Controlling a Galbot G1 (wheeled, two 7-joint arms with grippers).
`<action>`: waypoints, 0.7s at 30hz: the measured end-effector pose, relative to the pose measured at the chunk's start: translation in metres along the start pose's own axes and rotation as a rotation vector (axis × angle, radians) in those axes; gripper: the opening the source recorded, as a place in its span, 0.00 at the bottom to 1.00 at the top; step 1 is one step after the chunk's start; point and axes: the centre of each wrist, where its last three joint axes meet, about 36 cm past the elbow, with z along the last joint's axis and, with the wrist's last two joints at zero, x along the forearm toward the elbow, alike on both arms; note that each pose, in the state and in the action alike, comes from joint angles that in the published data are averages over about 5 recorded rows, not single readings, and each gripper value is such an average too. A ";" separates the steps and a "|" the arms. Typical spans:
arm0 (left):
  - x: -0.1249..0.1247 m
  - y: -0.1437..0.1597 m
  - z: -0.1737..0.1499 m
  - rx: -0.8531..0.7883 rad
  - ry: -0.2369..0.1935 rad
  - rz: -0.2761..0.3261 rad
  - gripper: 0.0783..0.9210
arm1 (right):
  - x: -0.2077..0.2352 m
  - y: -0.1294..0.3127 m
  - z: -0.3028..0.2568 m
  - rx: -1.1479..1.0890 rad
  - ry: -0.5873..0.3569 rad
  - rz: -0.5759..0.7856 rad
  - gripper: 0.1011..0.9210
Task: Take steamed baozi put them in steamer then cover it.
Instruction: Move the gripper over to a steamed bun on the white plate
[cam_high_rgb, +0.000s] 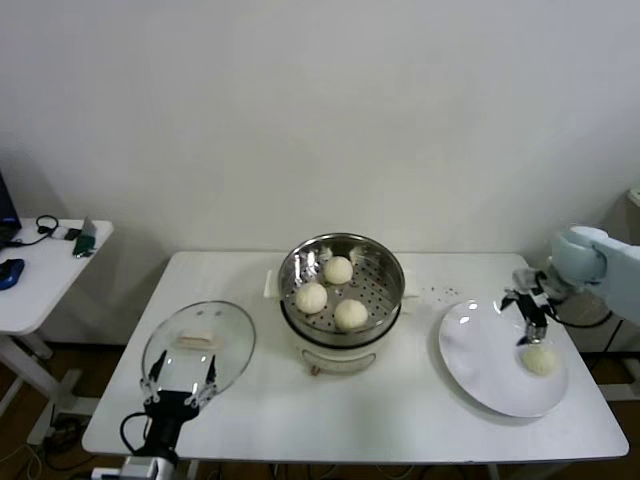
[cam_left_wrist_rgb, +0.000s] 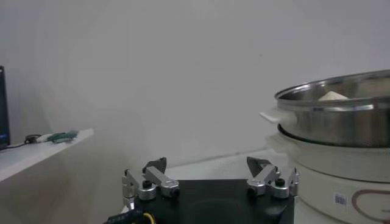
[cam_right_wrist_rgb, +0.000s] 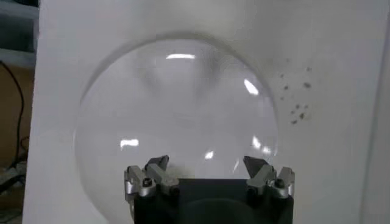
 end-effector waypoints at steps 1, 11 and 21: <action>0.000 0.000 0.000 0.000 0.001 0.000 0.88 | -0.005 0.003 0.005 -0.012 0.006 -0.004 0.88; -0.001 -0.001 0.002 -0.001 0.016 -0.015 0.88 | -0.044 0.023 0.045 -0.085 0.066 -0.042 0.88; -0.003 -0.003 0.002 -0.001 0.016 -0.016 0.88 | -0.063 0.028 0.058 -0.110 0.095 -0.062 0.88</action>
